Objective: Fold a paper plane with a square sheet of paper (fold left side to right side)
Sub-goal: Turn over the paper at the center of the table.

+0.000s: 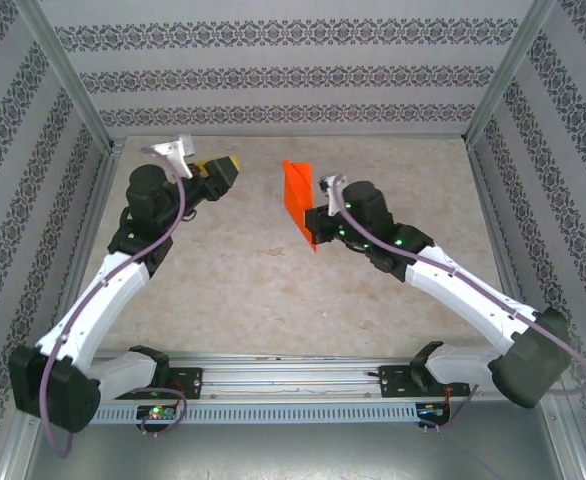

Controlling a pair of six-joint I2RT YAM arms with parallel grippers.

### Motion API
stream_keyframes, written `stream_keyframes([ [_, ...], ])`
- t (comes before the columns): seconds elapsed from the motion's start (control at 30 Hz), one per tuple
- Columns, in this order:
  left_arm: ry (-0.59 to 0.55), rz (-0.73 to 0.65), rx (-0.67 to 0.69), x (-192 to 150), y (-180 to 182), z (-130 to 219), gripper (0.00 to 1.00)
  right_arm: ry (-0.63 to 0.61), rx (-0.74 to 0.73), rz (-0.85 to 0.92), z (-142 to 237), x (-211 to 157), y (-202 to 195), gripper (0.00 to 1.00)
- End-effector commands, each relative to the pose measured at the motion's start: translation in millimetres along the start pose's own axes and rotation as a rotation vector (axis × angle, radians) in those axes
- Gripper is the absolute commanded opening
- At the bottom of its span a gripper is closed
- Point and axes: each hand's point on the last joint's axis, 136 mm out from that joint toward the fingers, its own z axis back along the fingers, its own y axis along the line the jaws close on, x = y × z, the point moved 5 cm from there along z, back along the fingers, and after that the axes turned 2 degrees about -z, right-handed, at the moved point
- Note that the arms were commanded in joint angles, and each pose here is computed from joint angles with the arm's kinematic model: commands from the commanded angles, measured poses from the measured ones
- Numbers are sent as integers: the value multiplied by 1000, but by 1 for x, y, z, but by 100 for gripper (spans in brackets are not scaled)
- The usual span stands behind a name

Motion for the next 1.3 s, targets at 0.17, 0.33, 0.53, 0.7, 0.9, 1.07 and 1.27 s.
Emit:
stream_keyframes([
  [0.17, -131, -62, 437, 5, 49, 48, 60, 279, -831, 457, -16, -42, -42, 0],
  [0.33, -157, -60, 464, 6, 51, 55, 62, 359, -956, 594, -55, -64, -31, 0],
  [0.53, -147, -58, 470, 6, 52, 55, 63, 484, -960, 617, -101, -101, -30, 0],
  [0.7, -138, -53, 458, 6, 51, 53, 63, 616, -892, 582, -129, -135, -31, 15],
  [0.9, -82, -51, 416, 4, 48, 41, 64, 664, -799, 488, -139, -153, -26, 35],
  [1.07, -34, -27, 364, 1, 45, 29, 66, 638, -665, 321, -129, -148, -19, 52],
  [1.27, 94, 18, 274, -14, 43, 10, 73, 553, -553, 170, -95, -131, -18, 68],
])
